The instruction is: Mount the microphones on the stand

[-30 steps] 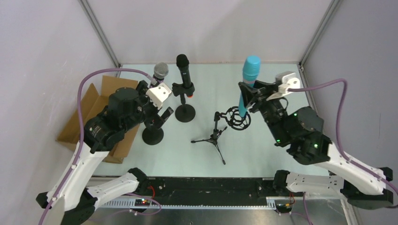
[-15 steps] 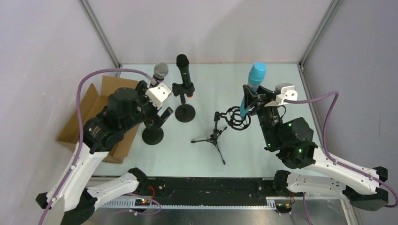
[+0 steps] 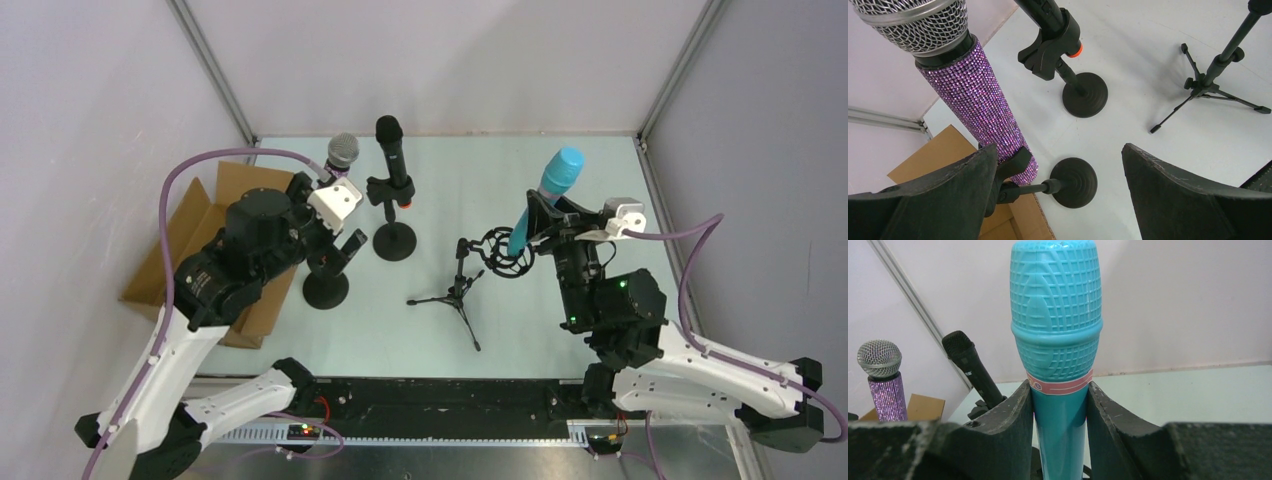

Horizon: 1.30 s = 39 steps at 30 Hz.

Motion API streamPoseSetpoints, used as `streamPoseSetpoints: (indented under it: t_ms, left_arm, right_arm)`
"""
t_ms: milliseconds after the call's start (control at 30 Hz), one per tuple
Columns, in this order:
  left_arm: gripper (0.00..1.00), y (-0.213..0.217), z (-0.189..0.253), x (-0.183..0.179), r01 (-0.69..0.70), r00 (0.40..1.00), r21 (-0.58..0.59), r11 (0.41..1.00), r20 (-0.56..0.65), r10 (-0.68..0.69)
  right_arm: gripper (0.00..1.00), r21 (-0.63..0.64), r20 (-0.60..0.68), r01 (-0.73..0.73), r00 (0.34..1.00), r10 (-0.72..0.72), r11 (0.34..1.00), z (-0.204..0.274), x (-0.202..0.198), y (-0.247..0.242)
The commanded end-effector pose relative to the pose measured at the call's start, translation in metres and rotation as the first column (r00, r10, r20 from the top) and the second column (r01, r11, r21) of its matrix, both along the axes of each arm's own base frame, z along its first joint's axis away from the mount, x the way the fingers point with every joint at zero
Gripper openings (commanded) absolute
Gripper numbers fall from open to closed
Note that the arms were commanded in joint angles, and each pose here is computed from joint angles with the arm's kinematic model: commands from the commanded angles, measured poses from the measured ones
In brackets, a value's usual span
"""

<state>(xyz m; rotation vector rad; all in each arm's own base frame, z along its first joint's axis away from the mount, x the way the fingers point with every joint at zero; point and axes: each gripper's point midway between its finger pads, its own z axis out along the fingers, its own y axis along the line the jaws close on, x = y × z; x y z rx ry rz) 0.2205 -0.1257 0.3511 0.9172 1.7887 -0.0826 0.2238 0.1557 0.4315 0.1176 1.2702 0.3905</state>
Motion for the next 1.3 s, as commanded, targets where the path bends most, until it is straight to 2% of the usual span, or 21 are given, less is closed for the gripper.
streamPoseSetpoints:
  t_ms: [0,367,700,1000,1267]
  left_arm:
    - [0.98,-0.001,0.016,-0.002,0.008,0.999,-0.044,0.999,0.038,-0.006]
    - [0.98,0.001,0.017,-0.004,0.008,0.999,-0.045,0.999,0.044,-0.006]
    - [0.98,0.003,0.017,-0.006,0.006,0.999,-0.048,0.999,0.049,-0.003]
    - [0.98,0.005,0.017,-0.008,0.005,0.999,-0.049,0.999,0.053,-0.002]
    - [0.98,0.004,0.018,-0.008,0.005,0.999,-0.051,0.999,0.054,-0.002]
  right_arm:
    - [0.00,0.122,0.036,0.007,0.999,-0.011,0.992,0.007,-0.004,-0.007]
    - [0.00,0.076,0.142,0.038,0.989,-0.049,0.996,0.003,-0.017,0.005]
    - [0.00,0.077,0.102,0.083,0.991,-0.091,0.994,-0.024,-0.021,0.014]
    - [0.00,0.109,0.108,0.119,0.985,-0.131,0.987,-0.018,-0.020,-0.010]
    - [0.00,0.096,0.093,0.111,0.988,-0.120,0.989,-0.025,-0.020,-0.003]
